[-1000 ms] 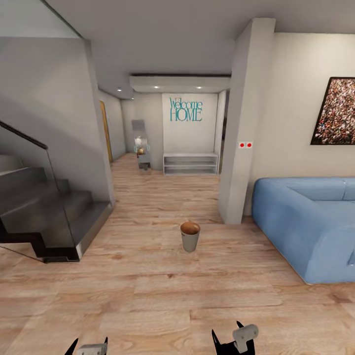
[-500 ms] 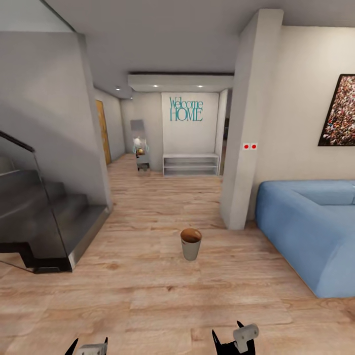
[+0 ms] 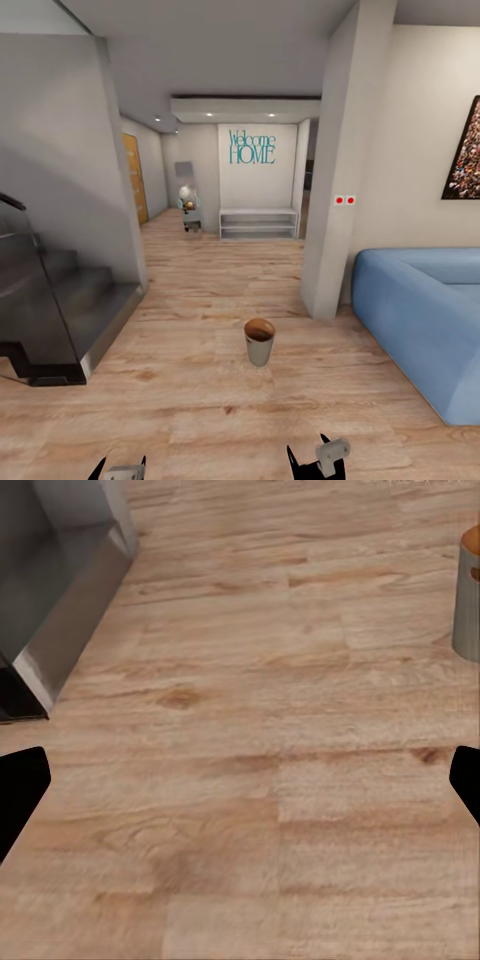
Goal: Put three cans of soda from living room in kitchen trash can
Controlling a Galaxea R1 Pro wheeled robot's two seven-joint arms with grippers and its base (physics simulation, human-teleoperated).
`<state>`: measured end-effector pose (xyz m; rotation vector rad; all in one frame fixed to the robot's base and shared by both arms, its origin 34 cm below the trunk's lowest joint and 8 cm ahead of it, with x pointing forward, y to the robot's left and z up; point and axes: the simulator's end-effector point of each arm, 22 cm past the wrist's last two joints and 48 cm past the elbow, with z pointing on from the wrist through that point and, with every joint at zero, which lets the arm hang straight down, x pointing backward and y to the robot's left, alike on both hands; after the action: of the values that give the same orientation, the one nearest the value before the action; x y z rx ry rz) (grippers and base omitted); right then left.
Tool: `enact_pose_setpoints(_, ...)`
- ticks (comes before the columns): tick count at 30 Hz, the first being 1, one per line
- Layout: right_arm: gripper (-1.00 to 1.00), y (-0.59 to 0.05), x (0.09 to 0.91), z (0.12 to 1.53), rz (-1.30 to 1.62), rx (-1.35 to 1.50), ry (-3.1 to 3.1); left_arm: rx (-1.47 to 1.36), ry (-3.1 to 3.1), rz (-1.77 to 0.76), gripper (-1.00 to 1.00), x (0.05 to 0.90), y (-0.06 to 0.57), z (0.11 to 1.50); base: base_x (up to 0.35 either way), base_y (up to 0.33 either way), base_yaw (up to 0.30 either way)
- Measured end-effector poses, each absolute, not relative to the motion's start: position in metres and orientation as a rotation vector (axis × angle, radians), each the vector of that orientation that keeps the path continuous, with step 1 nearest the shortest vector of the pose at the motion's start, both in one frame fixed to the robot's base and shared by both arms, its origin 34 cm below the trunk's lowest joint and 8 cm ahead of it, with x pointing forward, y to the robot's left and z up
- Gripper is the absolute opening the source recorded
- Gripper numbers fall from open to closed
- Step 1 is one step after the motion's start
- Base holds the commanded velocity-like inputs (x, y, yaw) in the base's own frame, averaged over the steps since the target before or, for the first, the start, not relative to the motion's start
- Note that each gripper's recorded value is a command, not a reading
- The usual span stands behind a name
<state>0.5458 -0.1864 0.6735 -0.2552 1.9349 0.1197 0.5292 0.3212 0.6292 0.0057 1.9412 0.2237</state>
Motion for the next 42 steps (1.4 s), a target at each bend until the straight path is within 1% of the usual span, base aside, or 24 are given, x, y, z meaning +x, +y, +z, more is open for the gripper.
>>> enact_pose_setpoints(42, 1.00, -0.1867, 0.5459, 0.6736, 0.119, -0.256, 1.935, 0.009, 1.939, 0.222, 1.00, 0.5299, 0.3198, 0.6299, 0.324, 0.000, 0.000)
